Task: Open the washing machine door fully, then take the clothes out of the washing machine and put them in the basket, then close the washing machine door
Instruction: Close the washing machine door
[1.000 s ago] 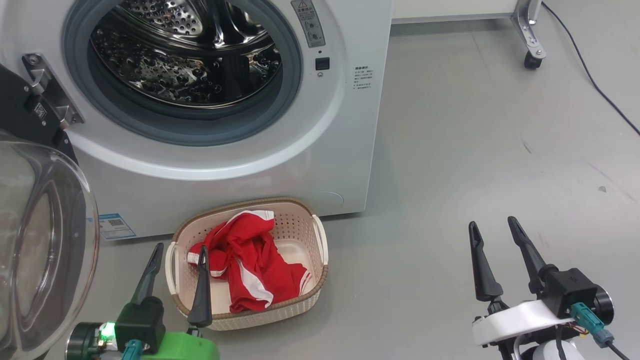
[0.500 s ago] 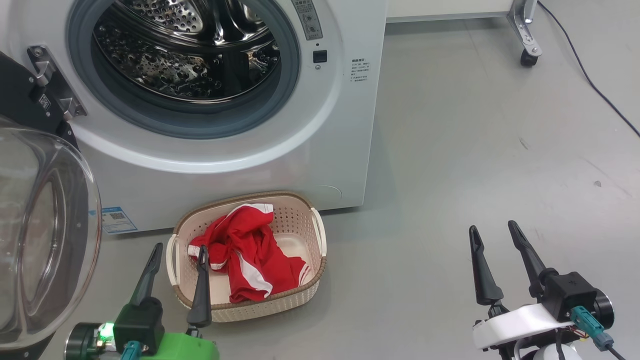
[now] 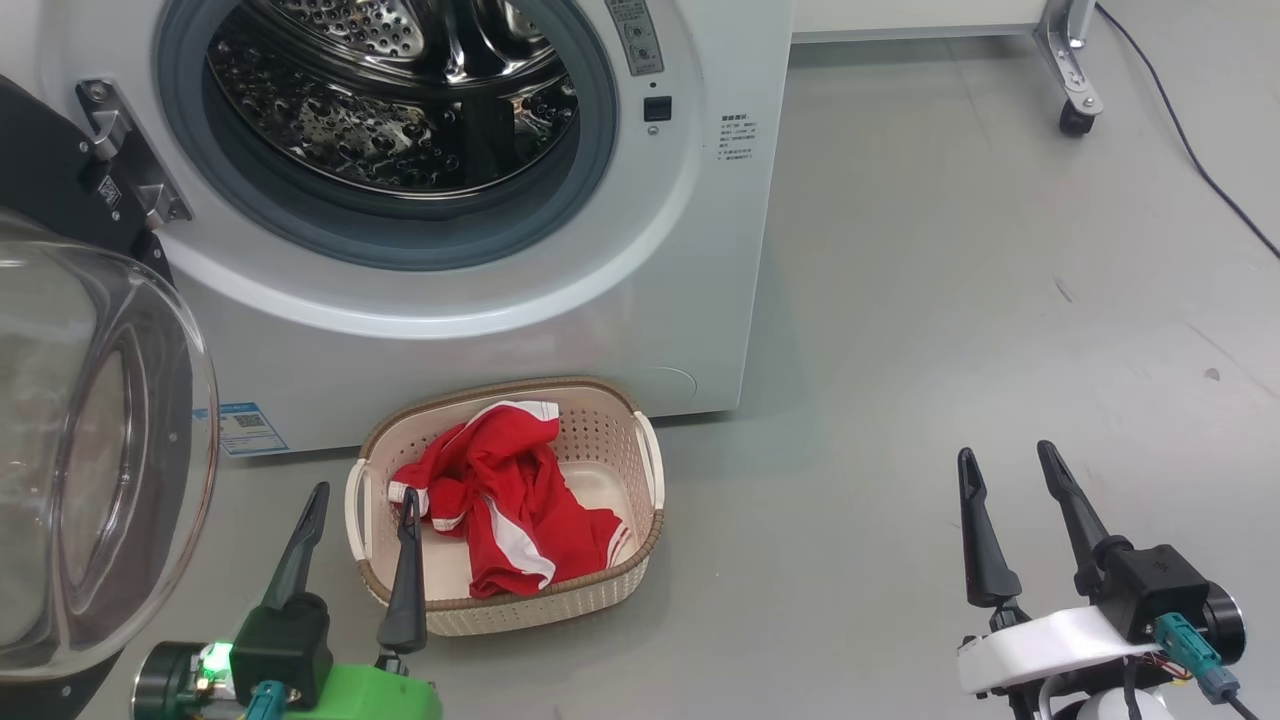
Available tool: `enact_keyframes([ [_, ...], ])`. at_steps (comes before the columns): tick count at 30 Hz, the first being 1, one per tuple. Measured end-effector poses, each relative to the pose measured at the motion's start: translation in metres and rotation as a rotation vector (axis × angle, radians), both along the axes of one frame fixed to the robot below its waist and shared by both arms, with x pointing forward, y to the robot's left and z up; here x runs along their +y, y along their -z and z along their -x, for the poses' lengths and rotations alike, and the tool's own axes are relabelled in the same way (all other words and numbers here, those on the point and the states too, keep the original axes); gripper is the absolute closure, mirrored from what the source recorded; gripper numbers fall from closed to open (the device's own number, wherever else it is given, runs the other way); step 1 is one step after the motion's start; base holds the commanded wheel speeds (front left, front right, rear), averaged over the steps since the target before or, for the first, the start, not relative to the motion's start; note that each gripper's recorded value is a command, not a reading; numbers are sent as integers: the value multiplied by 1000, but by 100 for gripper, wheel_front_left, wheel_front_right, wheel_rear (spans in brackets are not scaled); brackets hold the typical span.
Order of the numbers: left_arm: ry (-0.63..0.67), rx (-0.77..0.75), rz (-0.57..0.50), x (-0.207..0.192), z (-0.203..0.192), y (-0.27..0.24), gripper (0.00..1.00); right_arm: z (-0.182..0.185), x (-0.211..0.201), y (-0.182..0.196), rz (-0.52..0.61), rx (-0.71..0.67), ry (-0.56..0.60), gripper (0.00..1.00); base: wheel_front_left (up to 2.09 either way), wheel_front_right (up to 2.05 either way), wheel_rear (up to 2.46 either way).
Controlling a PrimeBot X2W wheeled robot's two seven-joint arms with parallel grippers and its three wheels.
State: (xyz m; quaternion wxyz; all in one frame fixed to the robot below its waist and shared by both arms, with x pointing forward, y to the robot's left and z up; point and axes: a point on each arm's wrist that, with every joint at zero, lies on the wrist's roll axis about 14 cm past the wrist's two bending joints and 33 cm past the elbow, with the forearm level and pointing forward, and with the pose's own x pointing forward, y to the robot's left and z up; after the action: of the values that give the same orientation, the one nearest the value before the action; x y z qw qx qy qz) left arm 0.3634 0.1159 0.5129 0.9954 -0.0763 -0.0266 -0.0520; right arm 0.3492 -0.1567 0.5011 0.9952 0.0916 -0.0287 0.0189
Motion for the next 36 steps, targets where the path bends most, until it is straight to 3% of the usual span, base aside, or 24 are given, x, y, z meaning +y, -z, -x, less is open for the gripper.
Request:
enact_keyframes([
  [14, -104, 7, -23, 32, 11, 1, 0, -11, 22, 3, 13, 7, -86, 0, 0, 0, 0],
  [36, -415, 31, -41, 124, 65, 6, 0, -30, 109, 2, 25, 7, -374, 0, 0, 0, 0],
])
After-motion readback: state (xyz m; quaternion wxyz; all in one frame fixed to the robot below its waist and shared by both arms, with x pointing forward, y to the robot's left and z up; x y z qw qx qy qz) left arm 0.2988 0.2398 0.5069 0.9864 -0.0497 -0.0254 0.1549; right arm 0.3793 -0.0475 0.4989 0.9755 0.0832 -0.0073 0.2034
